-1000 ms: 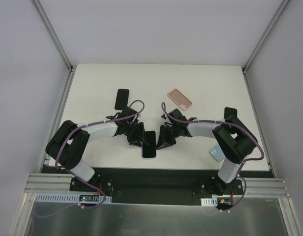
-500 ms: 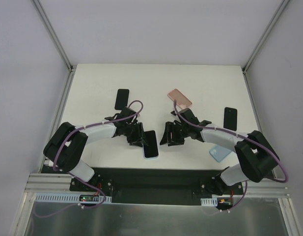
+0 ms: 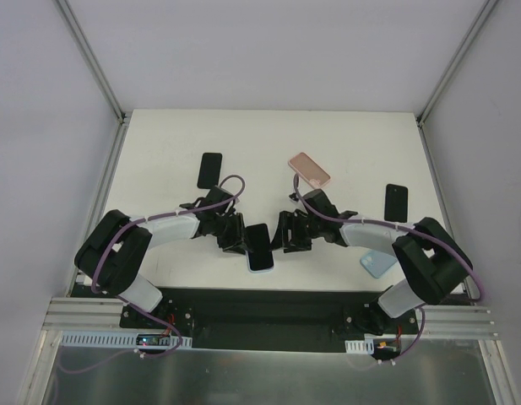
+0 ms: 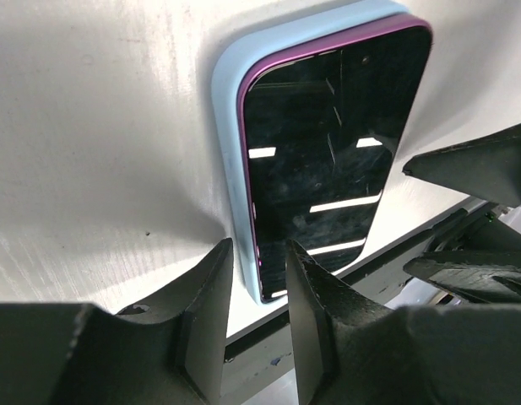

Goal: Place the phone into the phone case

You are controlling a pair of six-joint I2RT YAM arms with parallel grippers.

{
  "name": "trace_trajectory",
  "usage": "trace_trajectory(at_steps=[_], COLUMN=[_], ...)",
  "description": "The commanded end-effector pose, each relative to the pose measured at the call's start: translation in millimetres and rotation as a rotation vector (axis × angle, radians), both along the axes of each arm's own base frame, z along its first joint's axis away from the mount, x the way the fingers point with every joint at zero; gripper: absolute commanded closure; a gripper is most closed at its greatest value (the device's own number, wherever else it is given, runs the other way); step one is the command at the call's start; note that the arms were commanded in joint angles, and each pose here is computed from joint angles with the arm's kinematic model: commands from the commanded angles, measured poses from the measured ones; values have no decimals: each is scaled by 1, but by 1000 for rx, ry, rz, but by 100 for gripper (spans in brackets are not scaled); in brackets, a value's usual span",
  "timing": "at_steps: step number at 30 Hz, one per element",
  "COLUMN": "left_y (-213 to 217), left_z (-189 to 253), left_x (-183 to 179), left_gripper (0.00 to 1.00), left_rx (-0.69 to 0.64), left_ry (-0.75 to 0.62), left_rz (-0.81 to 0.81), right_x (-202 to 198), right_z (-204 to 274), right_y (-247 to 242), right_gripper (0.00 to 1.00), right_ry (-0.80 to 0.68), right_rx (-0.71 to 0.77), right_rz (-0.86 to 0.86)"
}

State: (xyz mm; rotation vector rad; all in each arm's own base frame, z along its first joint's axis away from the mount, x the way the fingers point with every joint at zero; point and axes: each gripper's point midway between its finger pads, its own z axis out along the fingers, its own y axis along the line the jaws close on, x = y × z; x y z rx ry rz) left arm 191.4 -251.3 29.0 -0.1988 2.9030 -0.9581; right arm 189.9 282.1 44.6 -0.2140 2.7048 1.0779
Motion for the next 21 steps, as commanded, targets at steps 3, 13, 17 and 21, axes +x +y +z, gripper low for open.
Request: trace_trajectory(at_steps=[3,13,17,21], left_y=[1,0,0,-2], left_z=[2,-5,-5,-2], left_x=[3,16,15,6], left_gripper=[69,67,73,92], left_rx=[5,34,28,-16], left_ry=[-41,-53,-48,-26], left_rz=[-1,-18,-17,-22], right_x=[-1,-1,2,3], right_z=[0,-11,-20,-24], right_y=[21,24,24,30], right_gripper=[33,33,33,32], right_ry=[-3,14,11,-2], right_rx=[46,11,-38,-81], right_rz=[44,43,19,5])
